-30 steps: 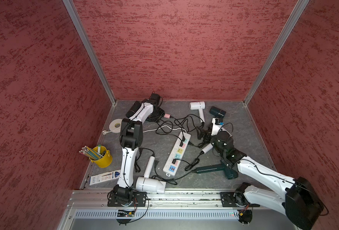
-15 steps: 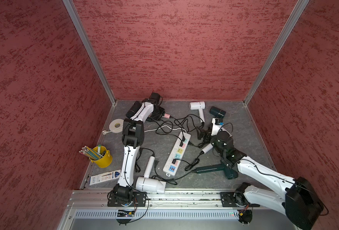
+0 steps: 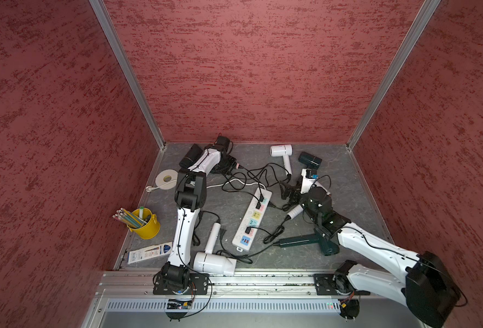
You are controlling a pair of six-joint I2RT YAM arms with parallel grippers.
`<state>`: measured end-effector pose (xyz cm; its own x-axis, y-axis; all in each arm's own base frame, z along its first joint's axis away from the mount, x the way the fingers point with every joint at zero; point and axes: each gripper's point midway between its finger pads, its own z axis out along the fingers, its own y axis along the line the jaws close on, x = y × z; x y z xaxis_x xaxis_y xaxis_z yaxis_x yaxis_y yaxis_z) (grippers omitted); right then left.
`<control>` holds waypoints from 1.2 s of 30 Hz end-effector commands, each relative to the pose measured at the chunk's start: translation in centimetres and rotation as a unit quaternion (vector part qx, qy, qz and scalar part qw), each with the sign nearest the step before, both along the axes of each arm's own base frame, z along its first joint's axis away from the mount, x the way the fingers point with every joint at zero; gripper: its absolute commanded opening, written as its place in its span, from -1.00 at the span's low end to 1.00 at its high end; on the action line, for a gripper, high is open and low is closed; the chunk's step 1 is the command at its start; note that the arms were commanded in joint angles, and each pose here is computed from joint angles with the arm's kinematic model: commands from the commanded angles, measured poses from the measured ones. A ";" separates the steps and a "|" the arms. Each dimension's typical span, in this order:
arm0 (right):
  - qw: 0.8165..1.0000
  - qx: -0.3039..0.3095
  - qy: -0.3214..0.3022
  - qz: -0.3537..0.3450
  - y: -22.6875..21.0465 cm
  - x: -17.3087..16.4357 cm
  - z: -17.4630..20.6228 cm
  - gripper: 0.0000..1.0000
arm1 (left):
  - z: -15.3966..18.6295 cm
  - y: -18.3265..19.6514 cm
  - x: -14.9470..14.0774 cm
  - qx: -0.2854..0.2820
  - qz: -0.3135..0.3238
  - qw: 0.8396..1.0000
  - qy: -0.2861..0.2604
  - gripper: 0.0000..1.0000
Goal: Charge the blow dryers
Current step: Pick up the plug from the center of the board.
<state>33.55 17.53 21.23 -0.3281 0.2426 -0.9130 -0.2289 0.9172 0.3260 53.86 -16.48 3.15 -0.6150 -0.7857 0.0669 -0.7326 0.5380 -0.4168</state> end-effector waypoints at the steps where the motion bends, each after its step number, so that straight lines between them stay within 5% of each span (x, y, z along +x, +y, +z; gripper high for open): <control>1: 1.000 0.005 -0.005 -0.002 0.0 0.3 0.8 1.00 | -0.5 0.7 -0.9 0.006 0.008 1.000 0.007 -0.25; 11: 1.000 0.005 -0.003 -0.001 0.0 0.4 0.7 0.99 | -1.2 1.7 -1.2 0.013 0.019 1.000 0.016 -0.21; 36: 1.000 0.003 0.003 0.007 0.4 0.5 0.2 1.00 | 4.8 1.8 0.0 0.053 -0.017 0.997 -0.059 -0.07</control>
<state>33.68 17.71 20.56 -0.3453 0.2326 -0.9092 -0.2301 0.9183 0.3222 53.38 -14.81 5.54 -0.6304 -0.7753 -0.0392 -0.6963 0.5871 -0.4128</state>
